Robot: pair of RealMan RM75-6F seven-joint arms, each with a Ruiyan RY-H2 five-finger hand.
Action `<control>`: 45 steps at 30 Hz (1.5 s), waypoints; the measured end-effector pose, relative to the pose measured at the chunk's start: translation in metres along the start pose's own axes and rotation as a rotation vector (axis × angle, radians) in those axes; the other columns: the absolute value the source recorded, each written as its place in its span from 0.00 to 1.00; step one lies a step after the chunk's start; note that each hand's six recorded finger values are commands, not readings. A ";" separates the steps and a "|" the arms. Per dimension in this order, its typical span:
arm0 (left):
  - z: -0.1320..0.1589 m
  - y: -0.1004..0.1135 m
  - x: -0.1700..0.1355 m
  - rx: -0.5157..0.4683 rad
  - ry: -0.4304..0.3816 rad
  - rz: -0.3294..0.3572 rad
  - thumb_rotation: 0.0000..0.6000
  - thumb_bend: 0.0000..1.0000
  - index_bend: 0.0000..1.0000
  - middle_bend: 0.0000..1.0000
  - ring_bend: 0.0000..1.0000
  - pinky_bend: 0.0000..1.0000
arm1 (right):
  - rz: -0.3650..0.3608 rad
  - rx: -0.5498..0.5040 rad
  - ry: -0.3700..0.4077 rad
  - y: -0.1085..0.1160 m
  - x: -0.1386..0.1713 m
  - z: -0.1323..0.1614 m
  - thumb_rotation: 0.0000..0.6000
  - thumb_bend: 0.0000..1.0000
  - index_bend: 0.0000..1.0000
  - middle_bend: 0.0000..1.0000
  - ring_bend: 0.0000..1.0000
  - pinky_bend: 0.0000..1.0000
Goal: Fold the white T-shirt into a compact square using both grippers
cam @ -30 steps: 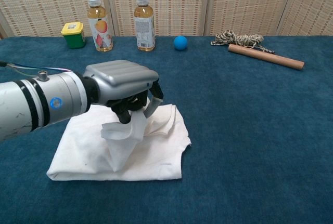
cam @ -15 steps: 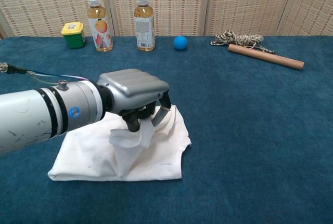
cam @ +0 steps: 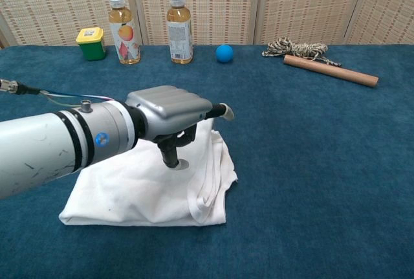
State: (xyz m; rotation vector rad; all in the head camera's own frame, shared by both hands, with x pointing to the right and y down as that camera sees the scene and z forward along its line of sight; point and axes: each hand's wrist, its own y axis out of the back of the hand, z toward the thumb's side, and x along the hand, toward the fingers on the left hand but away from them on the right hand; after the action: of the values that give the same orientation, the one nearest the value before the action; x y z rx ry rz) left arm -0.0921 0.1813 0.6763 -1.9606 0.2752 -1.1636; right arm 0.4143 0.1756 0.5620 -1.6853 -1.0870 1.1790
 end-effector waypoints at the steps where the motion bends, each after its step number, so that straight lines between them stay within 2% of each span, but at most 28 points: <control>1: 0.001 0.001 0.000 -0.009 0.000 0.007 1.00 0.31 0.10 0.93 0.83 1.00 | -0.001 -0.001 0.000 0.000 0.000 0.000 1.00 0.35 0.20 0.93 0.94 0.97; 9: 0.002 0.016 -0.001 -0.112 0.003 0.074 1.00 0.30 0.10 0.93 0.83 1.00 | -0.009 -0.002 0.002 0.003 -0.001 0.000 1.00 0.35 0.20 0.93 0.94 0.97; 12: -0.005 0.018 -0.008 -0.114 0.010 0.074 1.00 0.30 0.10 0.93 0.83 1.00 | -0.011 -0.005 0.001 0.003 0.000 -0.001 1.00 0.35 0.20 0.93 0.94 0.97; 18: -0.014 0.008 -0.025 -0.089 0.005 0.049 1.00 0.30 0.11 0.93 0.83 1.00 | -0.008 -0.011 0.004 0.001 0.001 0.000 1.00 0.35 0.21 0.93 0.94 0.97; 23: -0.023 0.008 -0.040 -0.104 0.020 0.084 1.00 0.30 0.12 0.93 0.83 1.00 | 0.007 -0.004 0.015 0.001 0.002 0.001 1.00 0.35 0.23 0.93 0.94 0.97; 27: -0.046 0.011 -0.054 -0.164 0.085 0.137 1.00 0.30 0.14 0.93 0.83 1.00 | 0.036 0.012 0.041 0.000 0.002 0.004 1.00 0.36 0.28 0.92 0.94 0.97; 31: -0.086 0.016 -0.077 -0.219 0.190 0.206 1.00 0.30 0.15 0.91 0.81 1.00 | 0.062 0.027 0.064 -0.001 0.003 0.008 1.00 0.37 0.32 0.88 0.90 0.97; 35: -0.120 0.018 -0.102 -0.238 0.269 0.252 1.00 0.30 0.21 0.85 0.74 0.98 | 0.080 0.043 0.080 -0.002 0.002 0.011 1.00 0.39 0.34 0.84 0.86 0.96; 40: -0.153 0.017 -0.136 -0.216 0.345 0.304 1.00 0.30 0.31 0.77 0.65 0.94 | 0.082 0.065 0.079 0.000 0.004 0.010 1.00 0.47 0.40 0.73 0.74 0.84; 43: -0.172 0.014 -0.155 -0.209 0.402 0.333 1.00 0.30 0.32 0.74 0.61 0.91 | 0.082 0.078 0.056 0.002 0.006 0.004 1.00 0.48 0.40 0.67 0.66 0.75; 45: -0.183 0.010 -0.167 -0.217 0.442 0.345 1.00 0.30 0.32 0.72 0.57 0.85 | 0.083 0.083 0.032 0.004 0.008 -0.002 1.00 0.48 0.40 0.64 0.61 0.70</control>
State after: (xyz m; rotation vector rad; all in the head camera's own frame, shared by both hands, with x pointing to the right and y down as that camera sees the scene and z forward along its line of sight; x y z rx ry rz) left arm -0.3299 0.1683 0.6071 -1.7202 0.9662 -1.3627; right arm 0.4184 0.1815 0.5569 -1.6931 -0.9439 1.2278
